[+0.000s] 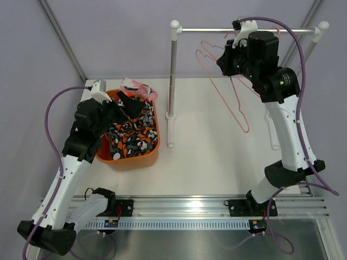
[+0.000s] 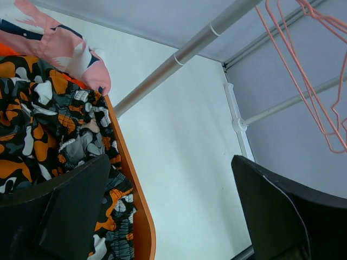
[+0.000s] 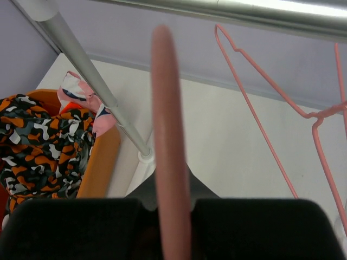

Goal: Remove the shorts from the hanger

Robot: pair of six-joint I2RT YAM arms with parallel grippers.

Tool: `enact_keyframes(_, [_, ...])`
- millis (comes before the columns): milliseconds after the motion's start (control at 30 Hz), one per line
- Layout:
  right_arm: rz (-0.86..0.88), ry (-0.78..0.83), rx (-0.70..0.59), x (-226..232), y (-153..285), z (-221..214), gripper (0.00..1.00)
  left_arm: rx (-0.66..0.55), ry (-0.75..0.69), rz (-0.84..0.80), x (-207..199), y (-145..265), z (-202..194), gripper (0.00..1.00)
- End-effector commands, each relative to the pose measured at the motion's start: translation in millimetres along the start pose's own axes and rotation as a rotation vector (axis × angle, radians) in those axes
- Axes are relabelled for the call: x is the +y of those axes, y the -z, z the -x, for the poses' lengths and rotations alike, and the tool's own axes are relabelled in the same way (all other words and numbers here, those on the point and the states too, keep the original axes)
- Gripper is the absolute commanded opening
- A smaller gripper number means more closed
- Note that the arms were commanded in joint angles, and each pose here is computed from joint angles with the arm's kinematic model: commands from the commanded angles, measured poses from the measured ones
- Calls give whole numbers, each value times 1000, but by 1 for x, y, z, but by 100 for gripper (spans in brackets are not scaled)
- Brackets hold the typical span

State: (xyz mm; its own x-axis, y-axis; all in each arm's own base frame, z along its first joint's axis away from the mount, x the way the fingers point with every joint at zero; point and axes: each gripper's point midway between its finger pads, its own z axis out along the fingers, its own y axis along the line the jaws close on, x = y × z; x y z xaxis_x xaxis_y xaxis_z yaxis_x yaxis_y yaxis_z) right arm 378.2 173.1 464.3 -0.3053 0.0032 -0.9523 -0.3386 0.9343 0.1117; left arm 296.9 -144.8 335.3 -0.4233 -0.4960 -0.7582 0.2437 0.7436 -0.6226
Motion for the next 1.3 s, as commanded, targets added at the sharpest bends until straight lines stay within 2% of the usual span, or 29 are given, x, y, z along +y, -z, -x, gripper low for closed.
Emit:
enact_keyframes(0, [130, 46, -168, 11, 8, 49, 0, 33, -63, -65, -12, 14, -7, 99])
enact_keyframes(433, [80, 43, -160, -12, -39, 58, 0, 63, -125, -88, -8, 28, -23, 99])
enact_keyframes(733, [45, 21, -100, -22, -92, 34, 0, 91, -148, -77, -1, 27, -32, 99])
enact_keyframes(1200, [99, -58, 1, -13, -114, -7, 0, 110, -165, -62, 7, 28, -40, 99])
enact_keyframes(1267, [99, -65, 1, -13, -111, -9, 8, 115, -170, -64, 7, 28, -41, 99])
